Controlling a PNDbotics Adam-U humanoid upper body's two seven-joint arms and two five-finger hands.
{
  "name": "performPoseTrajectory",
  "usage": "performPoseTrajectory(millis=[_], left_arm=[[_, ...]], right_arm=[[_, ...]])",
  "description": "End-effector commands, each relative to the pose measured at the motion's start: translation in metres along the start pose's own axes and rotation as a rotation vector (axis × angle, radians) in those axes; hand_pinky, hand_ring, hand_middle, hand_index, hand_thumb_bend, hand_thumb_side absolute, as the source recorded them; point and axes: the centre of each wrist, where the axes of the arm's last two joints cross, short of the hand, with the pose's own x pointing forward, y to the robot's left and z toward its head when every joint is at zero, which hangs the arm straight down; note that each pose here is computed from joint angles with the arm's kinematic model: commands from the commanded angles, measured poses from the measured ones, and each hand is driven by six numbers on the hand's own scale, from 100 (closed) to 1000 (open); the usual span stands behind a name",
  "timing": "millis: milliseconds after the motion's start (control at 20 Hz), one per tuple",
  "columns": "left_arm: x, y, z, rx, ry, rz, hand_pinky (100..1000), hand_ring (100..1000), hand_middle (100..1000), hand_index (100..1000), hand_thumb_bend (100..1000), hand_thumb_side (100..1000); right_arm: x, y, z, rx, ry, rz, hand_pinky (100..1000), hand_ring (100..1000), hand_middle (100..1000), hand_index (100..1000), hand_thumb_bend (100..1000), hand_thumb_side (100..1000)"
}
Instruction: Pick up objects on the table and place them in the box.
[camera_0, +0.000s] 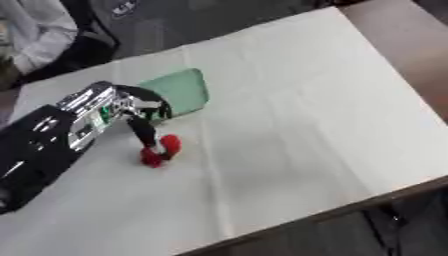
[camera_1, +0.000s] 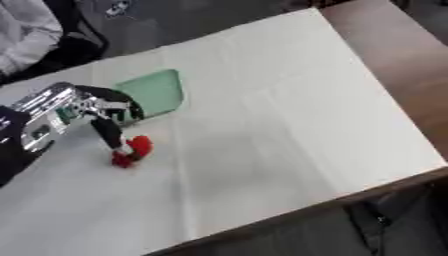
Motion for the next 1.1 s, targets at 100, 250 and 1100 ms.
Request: performPoseTrajectory(millis=[100,250,1100], left_arm=[[-0.01,0.008,0.004,0.012,0.033,-0.003,716,717,825,901,737,433],[-0.016,0.003,-0.001,0.003,0.054,-0.007,718,717,825,901,740,417],[0.009,0.013,-0.003,0.088,0.027,-0.036,511,576,711,824,744,417]], right_arm=[[0.006,0.002,-0.008,0.011,-0.034,-0.01,183,1000,284,659,100,558],[0.006,0.002,-0.009,0.009,-0.036,-0.012,182,1000,284,659,100,558],[0.006,0.002,-0.01,0.007,-0.038,-0.013,181,1000,286,657,100,556]])
